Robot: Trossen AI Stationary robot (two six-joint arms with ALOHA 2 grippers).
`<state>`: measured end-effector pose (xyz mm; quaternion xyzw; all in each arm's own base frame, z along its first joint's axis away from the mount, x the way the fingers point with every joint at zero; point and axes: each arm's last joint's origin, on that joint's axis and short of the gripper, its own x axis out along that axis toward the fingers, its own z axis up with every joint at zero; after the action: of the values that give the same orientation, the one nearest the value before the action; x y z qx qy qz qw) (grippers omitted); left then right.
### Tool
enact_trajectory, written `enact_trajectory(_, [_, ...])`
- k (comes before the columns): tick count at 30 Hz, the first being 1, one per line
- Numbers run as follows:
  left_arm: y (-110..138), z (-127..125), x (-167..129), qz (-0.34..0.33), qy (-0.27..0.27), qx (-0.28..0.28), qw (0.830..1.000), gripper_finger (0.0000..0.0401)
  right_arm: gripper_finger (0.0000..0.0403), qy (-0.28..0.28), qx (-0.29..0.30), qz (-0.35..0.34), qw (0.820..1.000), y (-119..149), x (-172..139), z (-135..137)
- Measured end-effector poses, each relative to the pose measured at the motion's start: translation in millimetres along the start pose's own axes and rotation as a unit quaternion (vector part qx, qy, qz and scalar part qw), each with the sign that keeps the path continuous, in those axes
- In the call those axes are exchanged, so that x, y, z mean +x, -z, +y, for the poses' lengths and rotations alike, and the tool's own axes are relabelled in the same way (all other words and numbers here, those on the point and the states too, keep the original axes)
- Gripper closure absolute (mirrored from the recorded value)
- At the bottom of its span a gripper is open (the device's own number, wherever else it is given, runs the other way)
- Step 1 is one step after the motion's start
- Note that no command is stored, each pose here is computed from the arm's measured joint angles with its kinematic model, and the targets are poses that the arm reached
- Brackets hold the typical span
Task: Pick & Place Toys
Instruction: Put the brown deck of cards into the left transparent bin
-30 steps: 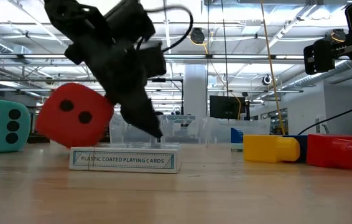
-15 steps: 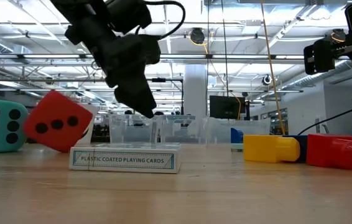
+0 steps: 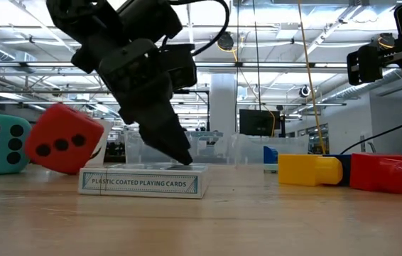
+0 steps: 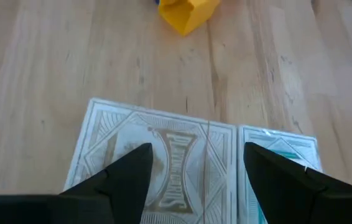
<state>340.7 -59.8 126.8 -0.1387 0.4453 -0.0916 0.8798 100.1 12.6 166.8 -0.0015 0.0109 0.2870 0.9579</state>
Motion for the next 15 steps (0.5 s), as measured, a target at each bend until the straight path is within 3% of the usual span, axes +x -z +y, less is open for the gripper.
enact_trajectory(3, [1.2, 4.2, -4.4, 0.007, -0.045, 0.024, 0.999, 0.0139, 0.0089, 0.000, 0.000, 0.000, 1.000, 0.0, 0.0, 0.0])
enact_trajectory(6, [-0.3, 13.5, -15.5, 0.011, -0.136, 0.052, 0.989, 0.0139, 0.0088, 0.000, 0.000, 0.000, 1.000, 0.1, 0.0, 0.0])
enact_trajectory(11, [-17.1, 18.1, -39.4, 0.043, -0.293, 0.111, 0.949, 0.0139, 0.0089, 0.000, 0.000, 0.000, 1.000, 0.0, 0.0, 0.0])
enact_trajectory(15, [-38.9, 11.6, -53.2, 0.048, -0.328, 0.170, 0.928, 0.0139, 0.0088, 0.000, 0.000, 0.000, 1.000, 0.1, 0.0, 0.0])
